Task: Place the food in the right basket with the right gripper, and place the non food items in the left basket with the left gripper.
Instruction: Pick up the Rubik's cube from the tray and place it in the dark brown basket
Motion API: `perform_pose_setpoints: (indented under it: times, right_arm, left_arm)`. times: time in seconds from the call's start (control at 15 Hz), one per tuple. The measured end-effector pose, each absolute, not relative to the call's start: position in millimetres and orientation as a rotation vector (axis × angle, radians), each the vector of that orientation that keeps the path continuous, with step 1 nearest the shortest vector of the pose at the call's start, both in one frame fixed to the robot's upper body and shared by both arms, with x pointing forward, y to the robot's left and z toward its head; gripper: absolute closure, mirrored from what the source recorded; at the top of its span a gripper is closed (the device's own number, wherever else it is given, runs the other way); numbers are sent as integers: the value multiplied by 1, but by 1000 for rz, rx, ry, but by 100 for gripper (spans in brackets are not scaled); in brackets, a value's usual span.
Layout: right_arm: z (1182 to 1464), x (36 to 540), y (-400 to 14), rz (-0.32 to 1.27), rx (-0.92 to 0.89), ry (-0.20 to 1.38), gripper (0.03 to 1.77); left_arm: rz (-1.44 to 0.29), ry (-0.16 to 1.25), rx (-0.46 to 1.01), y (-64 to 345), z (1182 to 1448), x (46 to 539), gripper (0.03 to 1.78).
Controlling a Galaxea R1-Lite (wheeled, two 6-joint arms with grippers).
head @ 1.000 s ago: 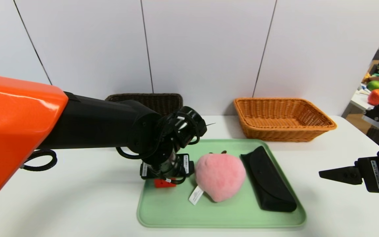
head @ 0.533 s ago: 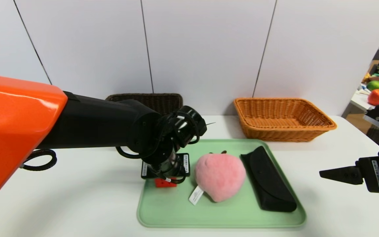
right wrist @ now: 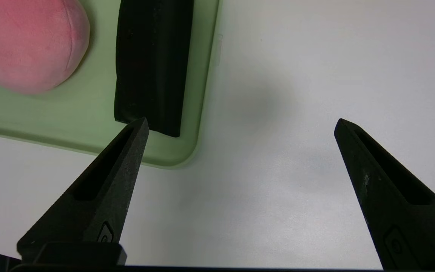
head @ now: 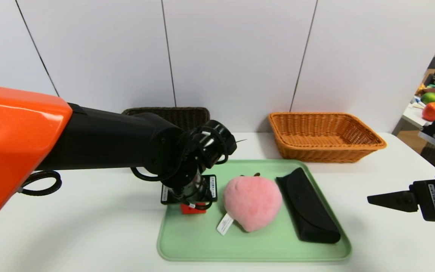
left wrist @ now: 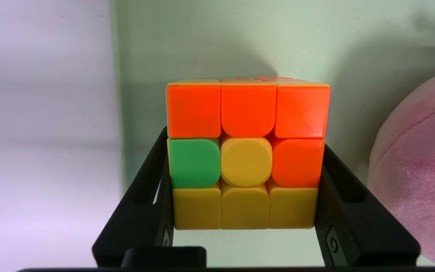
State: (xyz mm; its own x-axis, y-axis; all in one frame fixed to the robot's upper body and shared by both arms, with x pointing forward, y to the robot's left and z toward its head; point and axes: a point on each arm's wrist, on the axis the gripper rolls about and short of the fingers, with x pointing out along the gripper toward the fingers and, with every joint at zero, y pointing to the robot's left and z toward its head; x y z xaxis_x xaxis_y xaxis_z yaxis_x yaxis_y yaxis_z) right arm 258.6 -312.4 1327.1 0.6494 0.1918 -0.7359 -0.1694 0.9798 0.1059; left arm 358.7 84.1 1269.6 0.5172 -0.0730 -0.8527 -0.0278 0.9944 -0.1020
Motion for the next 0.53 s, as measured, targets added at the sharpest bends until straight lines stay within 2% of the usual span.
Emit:
perform_pose_setpoints:
  times: [0.13, 0.53]
  right_arm:
    - [1326, 258, -313, 202, 30, 842, 10]
    - [1326, 254, -315, 198, 32, 837, 10]
  left_arm:
    - [-30, 1000, -112, 89, 1281, 355, 83]
    - [-92, 803, -123, 116, 1347, 355, 83]
